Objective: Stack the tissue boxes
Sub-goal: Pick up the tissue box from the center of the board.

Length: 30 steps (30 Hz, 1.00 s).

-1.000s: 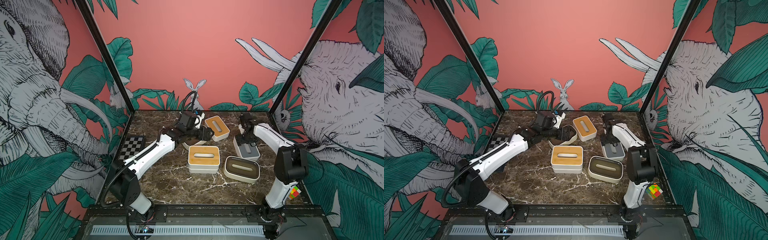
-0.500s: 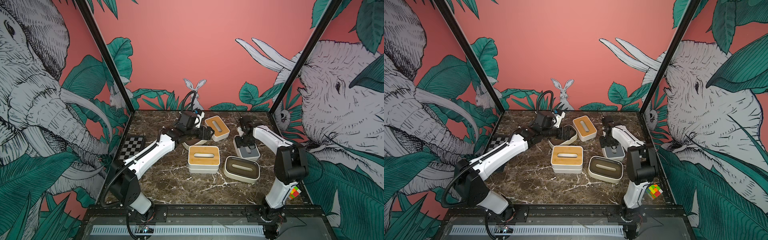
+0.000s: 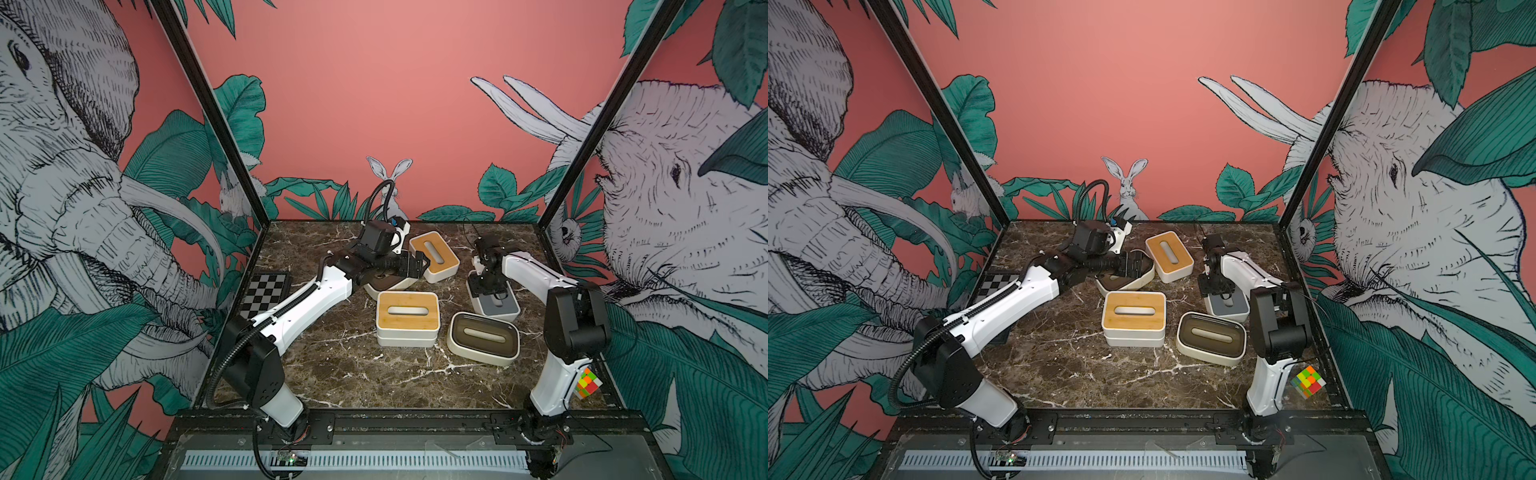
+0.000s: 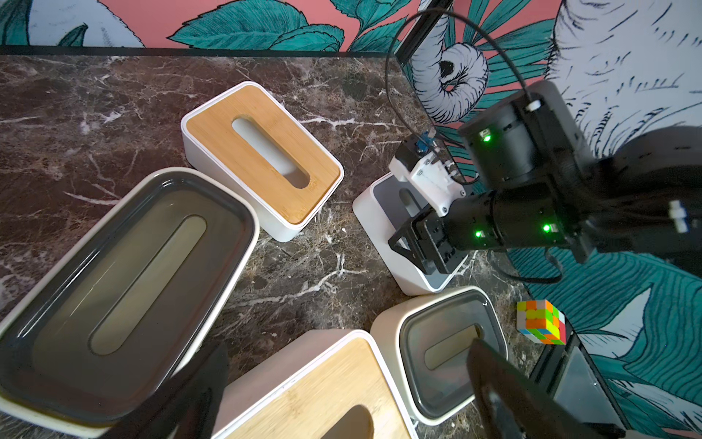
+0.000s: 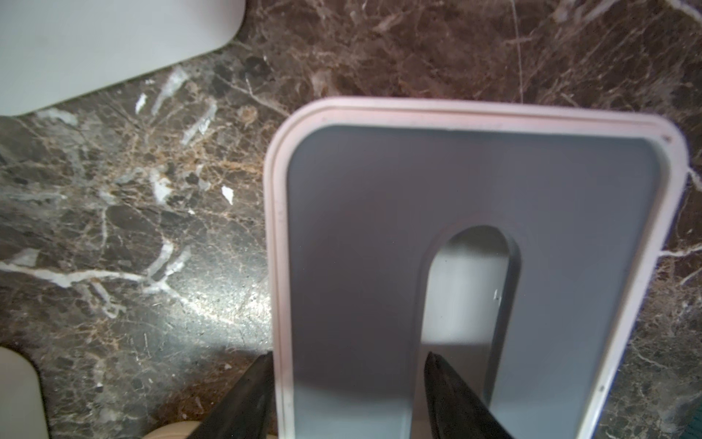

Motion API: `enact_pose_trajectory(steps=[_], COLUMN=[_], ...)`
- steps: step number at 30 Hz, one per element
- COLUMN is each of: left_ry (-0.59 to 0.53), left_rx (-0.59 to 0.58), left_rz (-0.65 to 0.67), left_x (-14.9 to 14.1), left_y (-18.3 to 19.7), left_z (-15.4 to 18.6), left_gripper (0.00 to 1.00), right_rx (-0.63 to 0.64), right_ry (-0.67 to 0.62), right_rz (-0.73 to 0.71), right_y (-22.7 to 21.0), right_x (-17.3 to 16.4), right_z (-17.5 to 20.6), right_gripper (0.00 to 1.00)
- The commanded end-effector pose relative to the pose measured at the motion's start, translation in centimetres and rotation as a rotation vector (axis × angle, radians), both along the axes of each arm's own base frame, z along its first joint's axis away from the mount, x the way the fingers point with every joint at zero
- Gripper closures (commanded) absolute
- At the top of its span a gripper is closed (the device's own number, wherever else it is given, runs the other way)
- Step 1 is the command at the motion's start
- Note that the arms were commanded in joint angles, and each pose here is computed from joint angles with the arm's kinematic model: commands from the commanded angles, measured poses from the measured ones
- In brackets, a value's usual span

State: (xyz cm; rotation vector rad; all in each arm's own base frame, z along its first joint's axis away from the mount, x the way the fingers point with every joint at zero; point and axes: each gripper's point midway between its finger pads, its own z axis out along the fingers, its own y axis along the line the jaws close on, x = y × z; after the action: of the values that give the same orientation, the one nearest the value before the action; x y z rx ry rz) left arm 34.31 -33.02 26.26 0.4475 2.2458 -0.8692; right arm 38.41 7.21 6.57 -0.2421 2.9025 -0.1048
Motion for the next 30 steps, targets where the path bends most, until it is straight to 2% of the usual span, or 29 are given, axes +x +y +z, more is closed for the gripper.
enact_pose_trajectory(steps=[1,3,6,10,15,19,25,28,30], left_ry=[-0.019,-0.026,-0.028,-0.031,-0.046,-0.08,-0.16,-0.095,-0.011], left_rx=[-0.023,-0.007,0.023,0.03,0.05,0.082,0.065,0.056,-0.002], left_rz=[0.006,0.007,0.013,0.023,0.02,0.024,0.054,0.06,0.077], left_x=[0.0,-0.1,0.0,0.2,0.5,0.8,0.2,-0.3,-0.5], left_y=[0.1,0.3,0.6,0.8,0.8,1.3,2.9,3.6,4.1], left_z=[2.2,2.4,2.2,2.2,2.6,3.1,5.8,5.4,4.7], left_gripper=[0.0,0.0,0.0,0.0,0.0,0.0,0.0,0.0,0.0], right_rx=[-0.017,-0.019,-0.005,-0.004,-0.012,-0.013,-0.092,-0.111,-0.113], right_ry=[0.017,0.016,0.027,0.062,0.037,-0.015,-0.082,-0.111,-0.122], right_rz=[-0.014,-0.015,-0.002,0.01,0.038,0.084,0.127,0.151,0.166], right_y=[-0.4,-0.5,-0.1,-0.2,-0.3,0.0,-1.4,-1.6,-1.6], right_x=[-0.4,-0.6,-0.7,-1.6,-1.2,0.1,1.3,1.6,1.6], right_z=[-1.1,-1.4,-1.8,-2.9,-2.3,0.4,4.3,5.9,7.3], right_gripper=[0.39,0.41,0.52,0.53,0.55,0.57,0.62,0.62,0.62])
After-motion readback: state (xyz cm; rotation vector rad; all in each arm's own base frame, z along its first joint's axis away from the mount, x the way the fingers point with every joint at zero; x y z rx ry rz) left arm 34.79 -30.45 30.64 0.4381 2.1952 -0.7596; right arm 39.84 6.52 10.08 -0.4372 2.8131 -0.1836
